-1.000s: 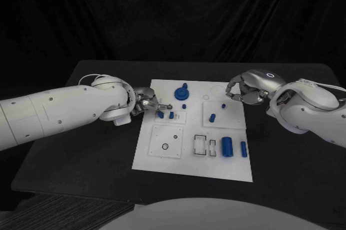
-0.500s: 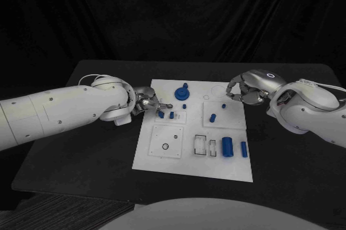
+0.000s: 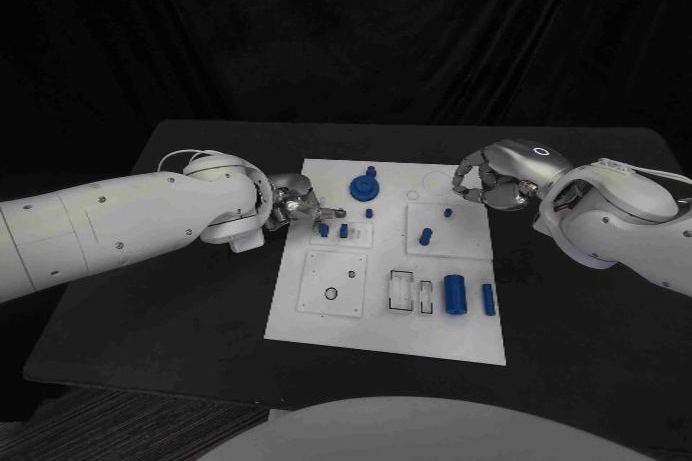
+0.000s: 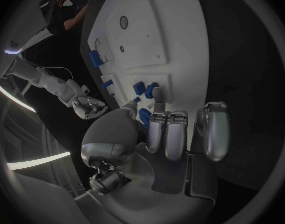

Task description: Assemble the parts on the task board

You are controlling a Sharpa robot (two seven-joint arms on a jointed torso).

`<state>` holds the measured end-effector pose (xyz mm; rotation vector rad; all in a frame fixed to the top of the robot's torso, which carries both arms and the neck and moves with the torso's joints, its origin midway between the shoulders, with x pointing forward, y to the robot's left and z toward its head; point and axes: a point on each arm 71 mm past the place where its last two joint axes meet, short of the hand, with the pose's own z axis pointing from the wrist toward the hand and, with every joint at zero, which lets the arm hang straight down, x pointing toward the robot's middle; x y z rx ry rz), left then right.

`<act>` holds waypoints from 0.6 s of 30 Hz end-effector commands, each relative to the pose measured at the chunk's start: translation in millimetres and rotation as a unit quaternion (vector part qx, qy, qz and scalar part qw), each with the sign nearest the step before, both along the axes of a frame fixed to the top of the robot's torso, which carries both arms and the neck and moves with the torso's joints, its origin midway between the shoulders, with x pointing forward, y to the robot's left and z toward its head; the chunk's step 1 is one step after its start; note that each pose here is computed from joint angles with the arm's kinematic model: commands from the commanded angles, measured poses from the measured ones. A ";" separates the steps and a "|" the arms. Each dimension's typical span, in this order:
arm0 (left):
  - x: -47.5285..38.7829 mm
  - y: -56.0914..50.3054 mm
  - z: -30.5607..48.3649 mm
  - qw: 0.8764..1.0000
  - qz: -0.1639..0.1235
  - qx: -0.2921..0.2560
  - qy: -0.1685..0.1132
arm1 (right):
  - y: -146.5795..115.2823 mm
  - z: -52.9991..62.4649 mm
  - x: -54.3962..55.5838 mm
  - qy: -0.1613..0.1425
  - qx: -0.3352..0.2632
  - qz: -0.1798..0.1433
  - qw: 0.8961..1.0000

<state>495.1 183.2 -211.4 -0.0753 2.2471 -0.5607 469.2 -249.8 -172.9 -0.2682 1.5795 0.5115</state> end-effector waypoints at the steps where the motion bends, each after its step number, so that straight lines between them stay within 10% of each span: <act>1: -0.9 -2.5 0.4 1.000 -0.005 -0.009 -0.005 | -1.4 -1.4 0.0 0.003 -0.002 -0.009 1.000; 18: -1.2 -1.6 0.5 1.000 -0.002 -0.008 -0.005 | -2.2 -1.6 -0.1 0.003 -0.002 -0.010 1.000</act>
